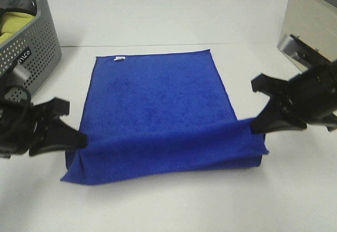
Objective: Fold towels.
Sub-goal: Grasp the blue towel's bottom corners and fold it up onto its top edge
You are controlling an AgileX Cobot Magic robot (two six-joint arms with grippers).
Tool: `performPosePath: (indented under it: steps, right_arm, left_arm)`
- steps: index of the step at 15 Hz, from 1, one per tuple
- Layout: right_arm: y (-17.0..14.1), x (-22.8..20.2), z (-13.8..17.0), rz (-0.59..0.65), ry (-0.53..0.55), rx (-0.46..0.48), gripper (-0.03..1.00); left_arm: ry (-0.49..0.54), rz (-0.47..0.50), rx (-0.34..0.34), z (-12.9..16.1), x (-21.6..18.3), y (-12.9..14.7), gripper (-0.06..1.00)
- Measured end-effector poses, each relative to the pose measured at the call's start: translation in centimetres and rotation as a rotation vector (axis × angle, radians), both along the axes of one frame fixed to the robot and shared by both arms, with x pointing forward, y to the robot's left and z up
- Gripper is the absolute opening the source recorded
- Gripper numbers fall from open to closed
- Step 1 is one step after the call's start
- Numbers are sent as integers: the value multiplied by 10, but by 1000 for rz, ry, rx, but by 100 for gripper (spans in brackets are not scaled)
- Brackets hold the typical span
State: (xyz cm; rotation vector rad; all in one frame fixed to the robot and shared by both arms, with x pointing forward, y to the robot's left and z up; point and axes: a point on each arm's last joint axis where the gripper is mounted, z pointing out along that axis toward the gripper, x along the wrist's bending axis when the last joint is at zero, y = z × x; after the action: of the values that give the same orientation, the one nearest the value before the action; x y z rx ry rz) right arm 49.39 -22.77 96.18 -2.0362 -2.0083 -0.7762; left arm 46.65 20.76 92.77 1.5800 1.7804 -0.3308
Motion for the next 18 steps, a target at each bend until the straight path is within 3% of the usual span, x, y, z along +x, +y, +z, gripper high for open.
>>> performPosePath:
  steps: [6, 12, 15, 18]
  right_arm:
    - [16, 131, 21, 48, -57, -6, 0]
    - [28, 241, -8, 63, -164, -28, 0]
    - [31, 280, -36, 56, -225, -31, 0]
    - [33, 293, -60, 54, -237, -35, 0]
  left_arm:
    - [-150, 48, 57, 36, 124, 3, 1]
    - [-262, 80, 82, 15, 228, 2, 1]
    - [-329, 159, 134, -2, 262, 6, 1]
    - [-323, 165, 142, -22, 275, 3, 1]
